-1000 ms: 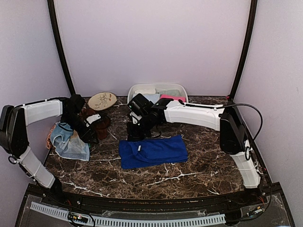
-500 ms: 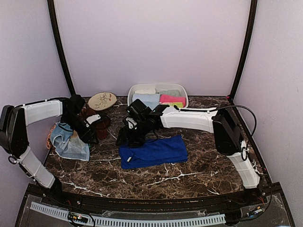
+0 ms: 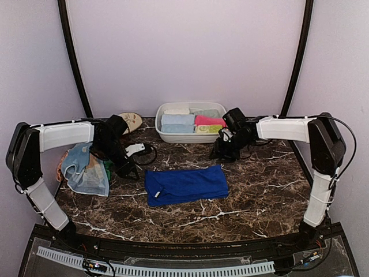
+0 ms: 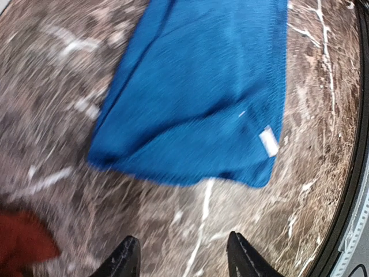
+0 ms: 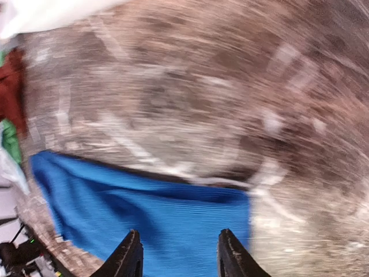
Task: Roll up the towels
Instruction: Fold the towel at the center of the board, then smooth out the towel at the center of the board, then rotate the towel at the center of the board.
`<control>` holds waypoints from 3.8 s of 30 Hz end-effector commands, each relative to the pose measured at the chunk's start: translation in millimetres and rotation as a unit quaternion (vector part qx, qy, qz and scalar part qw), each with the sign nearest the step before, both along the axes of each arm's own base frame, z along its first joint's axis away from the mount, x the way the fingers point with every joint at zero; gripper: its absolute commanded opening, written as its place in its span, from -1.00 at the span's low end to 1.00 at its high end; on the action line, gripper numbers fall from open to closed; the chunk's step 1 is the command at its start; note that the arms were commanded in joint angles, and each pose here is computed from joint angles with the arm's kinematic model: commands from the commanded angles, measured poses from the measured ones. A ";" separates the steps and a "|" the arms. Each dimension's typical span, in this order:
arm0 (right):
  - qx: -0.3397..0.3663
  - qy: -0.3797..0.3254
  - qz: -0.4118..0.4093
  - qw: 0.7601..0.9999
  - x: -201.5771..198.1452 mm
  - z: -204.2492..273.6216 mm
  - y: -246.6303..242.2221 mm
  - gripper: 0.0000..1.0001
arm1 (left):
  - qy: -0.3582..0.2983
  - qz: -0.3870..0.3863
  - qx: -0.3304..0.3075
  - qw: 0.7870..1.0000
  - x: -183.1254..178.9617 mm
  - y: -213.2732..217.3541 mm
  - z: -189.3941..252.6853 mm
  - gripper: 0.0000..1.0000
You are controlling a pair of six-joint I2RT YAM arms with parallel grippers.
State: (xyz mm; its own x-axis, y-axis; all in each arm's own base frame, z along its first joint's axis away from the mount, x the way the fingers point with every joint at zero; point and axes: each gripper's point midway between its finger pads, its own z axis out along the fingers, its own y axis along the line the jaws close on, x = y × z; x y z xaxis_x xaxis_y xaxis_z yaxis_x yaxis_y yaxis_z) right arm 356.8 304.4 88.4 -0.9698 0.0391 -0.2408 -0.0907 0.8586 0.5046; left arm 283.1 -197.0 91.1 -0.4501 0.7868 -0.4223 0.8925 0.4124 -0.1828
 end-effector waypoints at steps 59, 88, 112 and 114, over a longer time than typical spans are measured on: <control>-0.085 0.052 0.043 0.994 -48.3 -81.9 -22.4 -0.67 | -0.087 -0.149 0.145 0.974 -39.3 -43.7 -72.4 -0.11; -0.079 0.050 0.073 0.993 -140.6 -35.1 13.2 -0.66 | -0.274 -0.037 0.216 0.936 93.7 -22.6 -34.8 0.22; -0.083 0.074 0.091 0.990 -147.9 -65.0 -14.4 -0.75 | -0.208 0.000 0.186 0.960 68.2 -4.5 -28.8 0.22; -0.087 0.078 0.090 0.989 -153.3 -68.7 -18.0 -0.76 | -0.225 0.015 0.187 0.956 76.6 -4.3 -21.7 0.22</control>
State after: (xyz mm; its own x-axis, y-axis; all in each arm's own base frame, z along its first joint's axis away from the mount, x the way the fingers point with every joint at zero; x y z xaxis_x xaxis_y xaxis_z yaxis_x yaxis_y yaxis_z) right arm 214.3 291.0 24.4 -0.9802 -0.1801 -0.0820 -0.1978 0.9073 0.3712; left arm 346.7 -206.5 63.1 -0.2775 0.9231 -0.2661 0.8777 0.3562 0.3205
